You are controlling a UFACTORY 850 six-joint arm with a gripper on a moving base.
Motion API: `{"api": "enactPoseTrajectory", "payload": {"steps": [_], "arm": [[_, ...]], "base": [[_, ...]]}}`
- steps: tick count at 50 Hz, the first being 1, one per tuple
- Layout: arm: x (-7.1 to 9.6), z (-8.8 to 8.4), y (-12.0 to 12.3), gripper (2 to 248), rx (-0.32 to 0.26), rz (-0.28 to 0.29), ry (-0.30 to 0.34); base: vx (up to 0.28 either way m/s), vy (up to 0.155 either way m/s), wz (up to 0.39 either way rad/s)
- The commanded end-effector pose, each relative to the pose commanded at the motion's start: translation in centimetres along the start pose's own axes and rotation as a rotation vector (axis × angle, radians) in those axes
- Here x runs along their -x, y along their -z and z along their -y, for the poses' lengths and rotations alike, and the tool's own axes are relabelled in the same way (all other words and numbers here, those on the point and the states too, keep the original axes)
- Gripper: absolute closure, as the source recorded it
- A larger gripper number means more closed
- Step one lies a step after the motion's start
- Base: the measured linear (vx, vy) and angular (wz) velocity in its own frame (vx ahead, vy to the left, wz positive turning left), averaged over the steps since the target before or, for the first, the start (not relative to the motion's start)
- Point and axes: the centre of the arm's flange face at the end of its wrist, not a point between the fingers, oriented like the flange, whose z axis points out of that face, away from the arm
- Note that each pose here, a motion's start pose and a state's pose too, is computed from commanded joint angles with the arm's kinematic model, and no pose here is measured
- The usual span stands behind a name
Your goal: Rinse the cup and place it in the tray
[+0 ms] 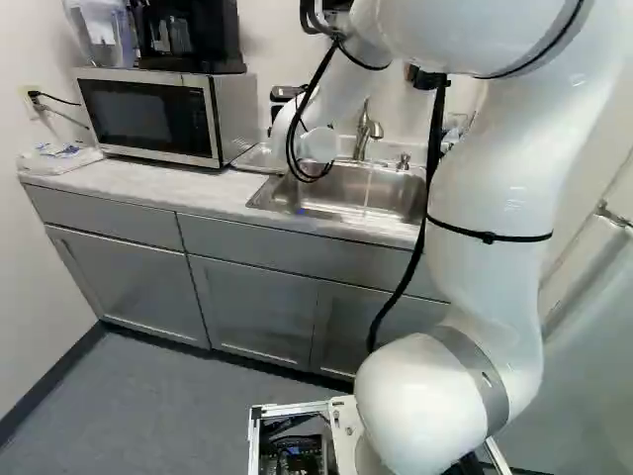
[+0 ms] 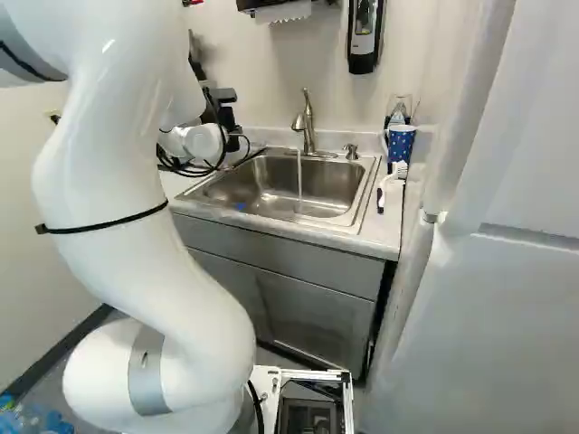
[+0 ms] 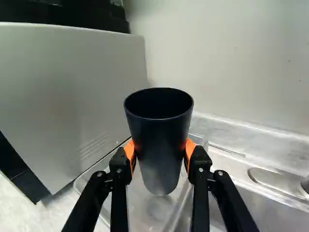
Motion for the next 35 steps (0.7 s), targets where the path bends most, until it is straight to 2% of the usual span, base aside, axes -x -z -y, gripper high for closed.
{"api": "enactPoseTrajectory", "payload": {"steps": [13, 21, 35], "arm": [[-0.1, 1.3, -2.4, 130, -0.021, -0.009, 0.003], [0.5, 1.9, -4.0, 130, -0.030, -0.008, 0.004], [1.8, 1.9, -4.6, 130, -0.030, -0.001, 0.004]], "base": [[0.000, 0.000, 0.000], [0.000, 0.000, 0.000], [0.000, 0.000, 0.000]]}}
